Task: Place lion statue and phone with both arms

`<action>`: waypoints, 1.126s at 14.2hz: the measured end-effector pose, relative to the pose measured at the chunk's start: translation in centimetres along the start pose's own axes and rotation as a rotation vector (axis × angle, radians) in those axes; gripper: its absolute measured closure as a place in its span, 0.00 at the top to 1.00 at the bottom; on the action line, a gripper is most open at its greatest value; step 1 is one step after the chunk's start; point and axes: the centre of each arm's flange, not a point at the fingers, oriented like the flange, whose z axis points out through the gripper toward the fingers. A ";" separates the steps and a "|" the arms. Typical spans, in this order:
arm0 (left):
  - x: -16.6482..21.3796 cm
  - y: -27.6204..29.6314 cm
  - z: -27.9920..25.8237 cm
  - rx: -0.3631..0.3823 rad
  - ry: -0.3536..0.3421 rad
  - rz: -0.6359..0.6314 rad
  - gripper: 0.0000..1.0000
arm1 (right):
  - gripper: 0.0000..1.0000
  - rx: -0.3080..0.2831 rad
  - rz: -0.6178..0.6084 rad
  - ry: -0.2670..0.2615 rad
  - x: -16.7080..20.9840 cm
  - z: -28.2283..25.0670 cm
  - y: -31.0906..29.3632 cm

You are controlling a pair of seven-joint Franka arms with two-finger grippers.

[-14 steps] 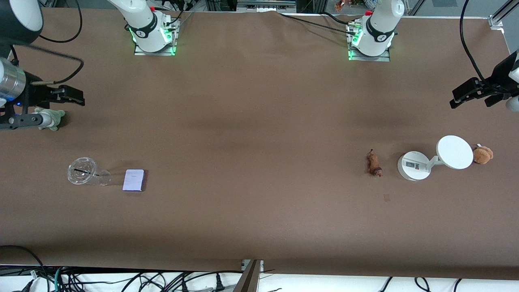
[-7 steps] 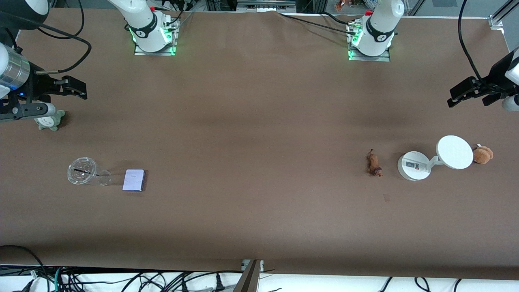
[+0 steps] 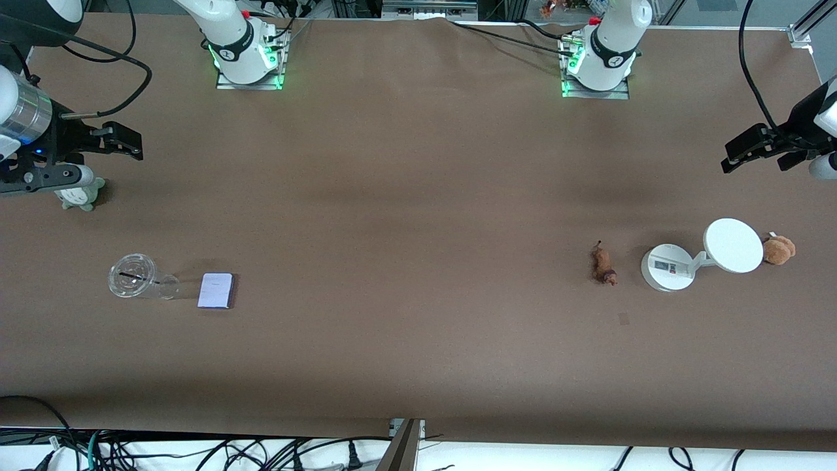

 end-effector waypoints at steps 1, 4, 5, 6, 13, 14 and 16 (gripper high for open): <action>0.0 0.0 0.0 0.000 0.000 0.000 1.00 | 1.00 -0.003 0.004 0.024 0.0 -0.4 0.2; 0.0 0.0 0.0 0.000 0.000 0.000 1.00 | 1.00 -0.008 0.020 0.088 -0.8 -2.3 1.0; 0.0 0.0 0.0 0.000 0.000 0.000 1.00 | 1.00 -0.010 0.022 0.098 -1.3 -2.9 1.1; 0.0 0.0 0.0 0.000 0.000 0.000 1.00 | 1.00 -0.010 0.022 0.102 -1.7 -3.3 1.0; 0.0 0.0 0.0 0.000 0.000 0.000 1.00 | 1.00 -0.008 0.021 0.082 -1.5 -2.7 1.0; 0.0 0.0 0.0 0.000 0.000 0.000 1.00 | 1.00 -0.008 0.021 0.080 -1.4 -2.7 1.0; 0.0 0.0 0.0 0.000 0.000 0.000 1.00 | 1.00 -0.008 0.019 0.080 -1.4 -2.6 0.9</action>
